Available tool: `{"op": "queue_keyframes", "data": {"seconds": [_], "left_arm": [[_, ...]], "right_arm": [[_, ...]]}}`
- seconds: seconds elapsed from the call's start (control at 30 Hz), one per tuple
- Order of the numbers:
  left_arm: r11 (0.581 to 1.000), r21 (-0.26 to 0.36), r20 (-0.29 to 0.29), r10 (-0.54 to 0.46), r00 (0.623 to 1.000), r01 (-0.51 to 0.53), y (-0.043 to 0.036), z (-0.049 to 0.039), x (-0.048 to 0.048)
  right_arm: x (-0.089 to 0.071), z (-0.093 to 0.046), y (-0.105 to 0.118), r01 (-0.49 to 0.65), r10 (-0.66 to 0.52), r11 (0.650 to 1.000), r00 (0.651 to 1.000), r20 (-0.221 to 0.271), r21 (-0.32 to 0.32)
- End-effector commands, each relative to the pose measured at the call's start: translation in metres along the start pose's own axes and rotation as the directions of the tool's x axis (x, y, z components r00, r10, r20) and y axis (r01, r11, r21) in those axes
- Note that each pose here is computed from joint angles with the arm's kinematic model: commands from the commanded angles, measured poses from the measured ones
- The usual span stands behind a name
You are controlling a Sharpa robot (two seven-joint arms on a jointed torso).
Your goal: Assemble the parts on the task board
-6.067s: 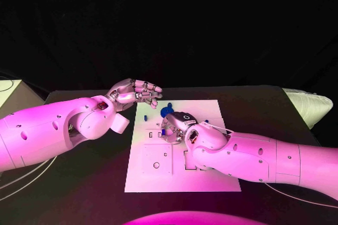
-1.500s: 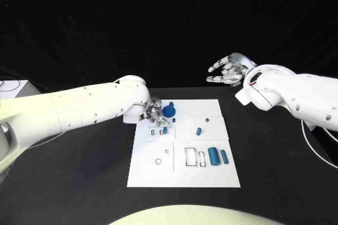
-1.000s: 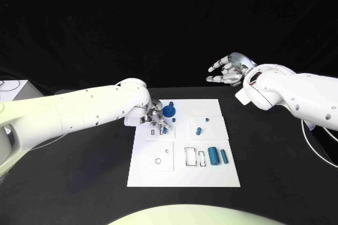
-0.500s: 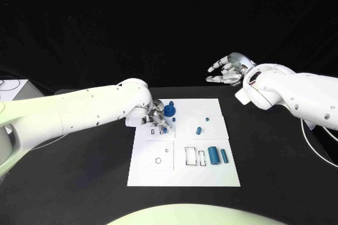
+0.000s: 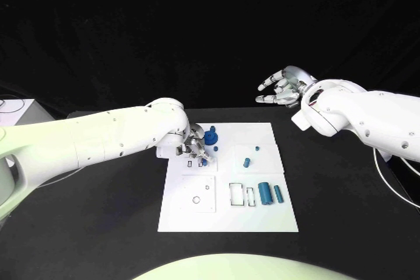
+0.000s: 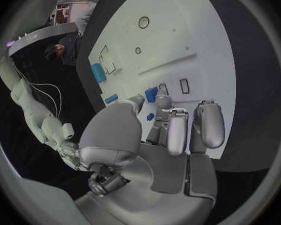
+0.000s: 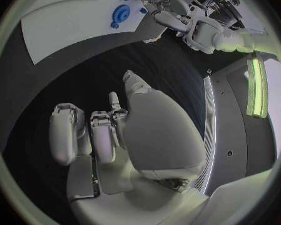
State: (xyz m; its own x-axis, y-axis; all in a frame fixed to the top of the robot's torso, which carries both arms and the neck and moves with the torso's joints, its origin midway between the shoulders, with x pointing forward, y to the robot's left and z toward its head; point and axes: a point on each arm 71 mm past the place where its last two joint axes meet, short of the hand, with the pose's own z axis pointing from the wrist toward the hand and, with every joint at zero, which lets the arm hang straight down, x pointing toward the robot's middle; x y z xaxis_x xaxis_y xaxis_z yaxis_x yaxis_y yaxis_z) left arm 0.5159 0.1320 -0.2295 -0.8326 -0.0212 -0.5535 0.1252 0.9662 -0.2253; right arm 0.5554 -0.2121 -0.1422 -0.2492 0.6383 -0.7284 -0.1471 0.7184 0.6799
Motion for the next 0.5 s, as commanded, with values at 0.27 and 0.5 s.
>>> {"op": "queue_keyframes", "data": {"seconds": [0.27, 0.5], "left_arm": [[1.000, 0.021, -0.007, -0.020, 1.000, 0.020, -0.0020, 0.0001, 0.0010], [0.998, 0.032, -0.012, -0.058, 0.998, 0.058, -0.0010, 0.0002, 0.0016]], "right_arm": [[0.0018, 0.0004, -0.0012, 0.025, -0.025, 1.000, 1.000, -0.016, 0.010], [0.0042, 0.0009, -0.0016, 0.028, -0.028, 0.999, 0.999, -0.029, 0.015]]}}
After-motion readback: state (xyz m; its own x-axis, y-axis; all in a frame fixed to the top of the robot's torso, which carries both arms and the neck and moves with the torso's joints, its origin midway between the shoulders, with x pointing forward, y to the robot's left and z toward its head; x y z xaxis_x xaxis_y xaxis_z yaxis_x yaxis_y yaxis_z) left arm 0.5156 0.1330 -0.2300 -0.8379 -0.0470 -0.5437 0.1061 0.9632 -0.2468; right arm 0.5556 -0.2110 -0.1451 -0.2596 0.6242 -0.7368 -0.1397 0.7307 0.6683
